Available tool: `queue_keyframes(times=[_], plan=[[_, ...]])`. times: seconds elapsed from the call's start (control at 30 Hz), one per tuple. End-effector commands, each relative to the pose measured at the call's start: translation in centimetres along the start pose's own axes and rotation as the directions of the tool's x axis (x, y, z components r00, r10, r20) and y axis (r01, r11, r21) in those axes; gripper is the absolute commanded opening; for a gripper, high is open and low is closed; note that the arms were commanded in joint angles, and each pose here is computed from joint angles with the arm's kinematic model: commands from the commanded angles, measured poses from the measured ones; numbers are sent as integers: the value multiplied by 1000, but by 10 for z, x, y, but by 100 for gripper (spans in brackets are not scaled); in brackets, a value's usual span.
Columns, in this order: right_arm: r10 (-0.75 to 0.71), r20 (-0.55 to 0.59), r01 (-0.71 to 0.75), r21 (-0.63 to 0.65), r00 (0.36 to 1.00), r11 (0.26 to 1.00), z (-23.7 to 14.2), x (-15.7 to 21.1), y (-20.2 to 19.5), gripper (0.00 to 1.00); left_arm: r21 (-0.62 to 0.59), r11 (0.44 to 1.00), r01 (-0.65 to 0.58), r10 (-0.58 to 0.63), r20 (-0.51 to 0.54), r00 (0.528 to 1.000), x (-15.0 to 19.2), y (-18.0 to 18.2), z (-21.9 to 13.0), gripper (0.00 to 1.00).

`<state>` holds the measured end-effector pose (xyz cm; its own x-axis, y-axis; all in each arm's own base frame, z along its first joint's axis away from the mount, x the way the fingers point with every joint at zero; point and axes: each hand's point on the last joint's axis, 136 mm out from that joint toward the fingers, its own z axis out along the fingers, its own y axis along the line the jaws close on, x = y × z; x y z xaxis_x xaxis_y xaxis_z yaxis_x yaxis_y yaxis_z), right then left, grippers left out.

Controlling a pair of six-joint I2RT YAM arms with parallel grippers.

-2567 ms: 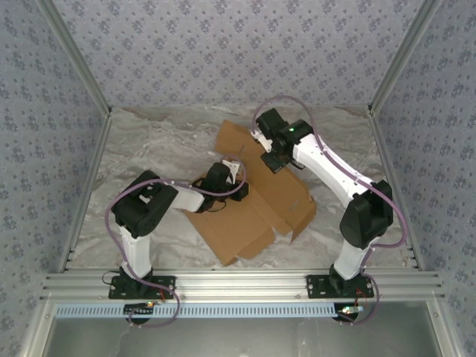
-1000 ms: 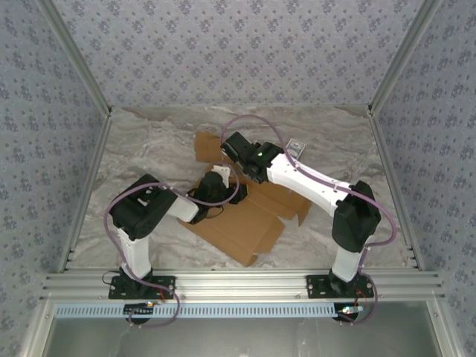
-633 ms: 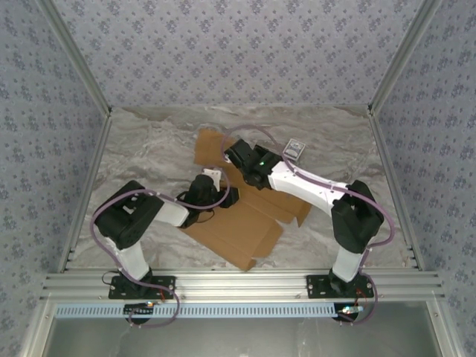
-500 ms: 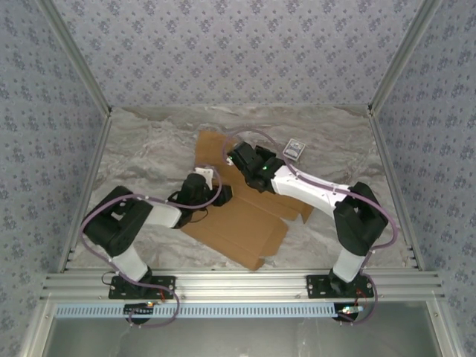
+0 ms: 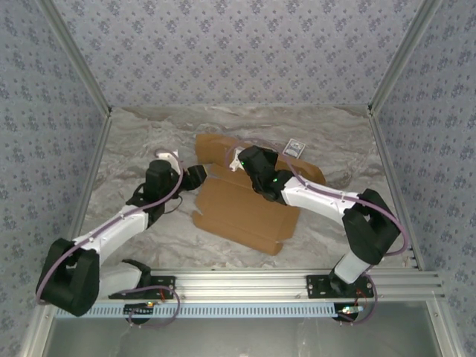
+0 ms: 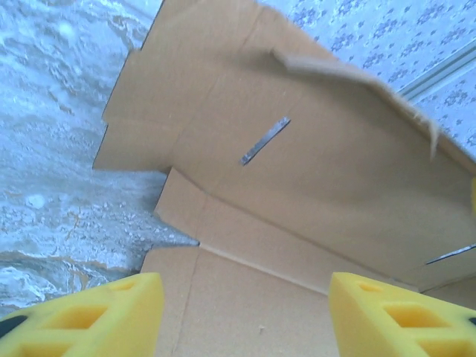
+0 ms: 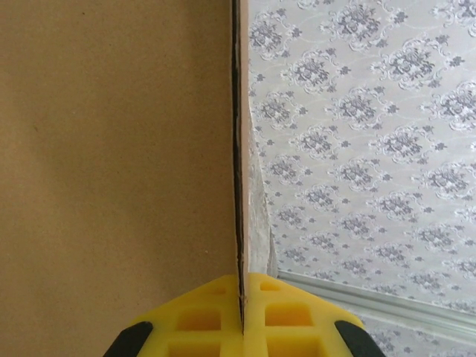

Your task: Fold the paper box

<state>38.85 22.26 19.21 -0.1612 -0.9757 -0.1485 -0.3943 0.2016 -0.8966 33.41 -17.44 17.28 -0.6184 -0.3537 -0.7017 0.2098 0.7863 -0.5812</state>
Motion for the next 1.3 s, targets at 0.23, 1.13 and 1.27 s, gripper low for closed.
queue_keyframes(times=[0.23,1.13,1.27], plan=[[50,71,-46,-45,996,998,-17,6,-11,0,46,998,-47,50,-67,996,-52,-47,1,64],[47,73,-42,-59,996,997,-19,1,-5,0,132,983,-129,166,-330,929,-38,-94,80,53],[50,82,-45,-59,995,997,-20,-2,-4,0,149,984,-102,147,-330,933,-38,-96,86,50]])
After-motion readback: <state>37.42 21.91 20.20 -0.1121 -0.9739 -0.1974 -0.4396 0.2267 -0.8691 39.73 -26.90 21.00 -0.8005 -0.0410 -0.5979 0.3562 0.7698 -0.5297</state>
